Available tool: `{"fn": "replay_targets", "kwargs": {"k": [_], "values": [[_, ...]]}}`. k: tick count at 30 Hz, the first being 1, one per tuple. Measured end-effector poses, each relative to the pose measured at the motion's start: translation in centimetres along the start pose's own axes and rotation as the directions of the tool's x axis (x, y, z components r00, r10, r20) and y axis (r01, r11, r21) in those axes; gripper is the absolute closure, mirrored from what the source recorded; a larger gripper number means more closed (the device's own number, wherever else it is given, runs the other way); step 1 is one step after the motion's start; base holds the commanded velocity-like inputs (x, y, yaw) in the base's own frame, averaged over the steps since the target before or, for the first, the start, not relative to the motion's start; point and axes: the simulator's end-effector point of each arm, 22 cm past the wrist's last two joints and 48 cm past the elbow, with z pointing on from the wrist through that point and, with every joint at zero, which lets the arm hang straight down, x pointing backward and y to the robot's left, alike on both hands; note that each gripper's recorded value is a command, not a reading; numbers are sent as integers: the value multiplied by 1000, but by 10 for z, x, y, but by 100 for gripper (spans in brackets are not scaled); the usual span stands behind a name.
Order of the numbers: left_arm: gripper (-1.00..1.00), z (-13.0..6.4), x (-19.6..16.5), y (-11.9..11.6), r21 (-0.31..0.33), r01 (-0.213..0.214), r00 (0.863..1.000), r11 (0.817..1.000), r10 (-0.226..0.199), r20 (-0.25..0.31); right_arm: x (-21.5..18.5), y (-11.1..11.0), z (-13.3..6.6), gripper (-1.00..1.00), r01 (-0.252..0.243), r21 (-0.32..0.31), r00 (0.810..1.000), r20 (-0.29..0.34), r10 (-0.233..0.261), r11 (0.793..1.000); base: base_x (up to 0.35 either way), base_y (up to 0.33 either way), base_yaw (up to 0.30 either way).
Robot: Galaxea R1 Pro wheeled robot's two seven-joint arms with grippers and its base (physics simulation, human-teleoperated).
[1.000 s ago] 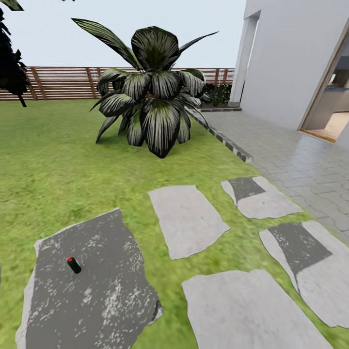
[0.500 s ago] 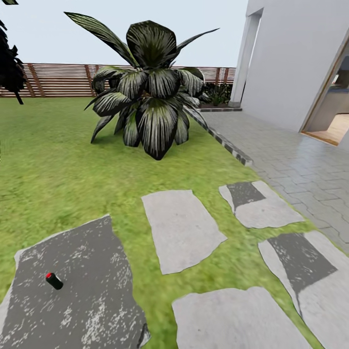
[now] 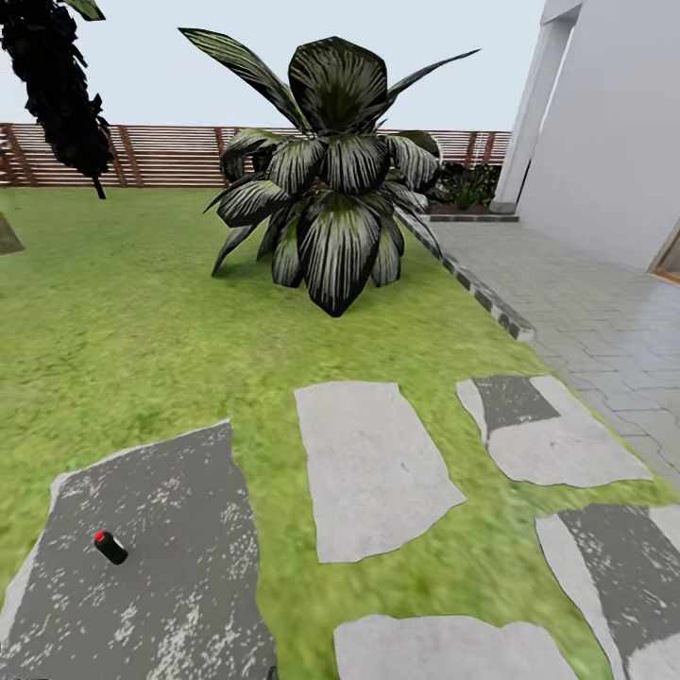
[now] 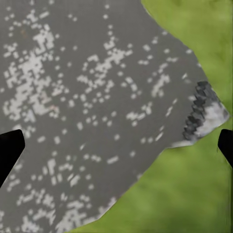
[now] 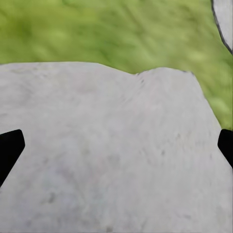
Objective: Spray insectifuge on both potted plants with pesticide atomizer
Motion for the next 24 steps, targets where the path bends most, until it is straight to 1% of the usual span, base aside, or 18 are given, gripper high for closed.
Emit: {"fn": "replay_targets", "kwargs": {"k": [9,12,20,24], "values": [[-100,0,0,0,0,0,1000,1000,0,0,0,0,0,-100,0,0,1000,0,0,1000,235,-197,271],[-100,0,0,0,0,0,1000,1000,0,0,0,0,0,-100,0,0,1000,0,0,1000,234,-200,95],[-100,0,0,0,-1,1,1000,1000,-1,0,0,-1,0,-100,2,1,1000,2,-2,1000,233,-200,12],[-100,0,0,0,-1,1,1000,1000,-1,0,0,-1,0,-100,2,0,1000,0,-2,1000,230,-204,170]]}}
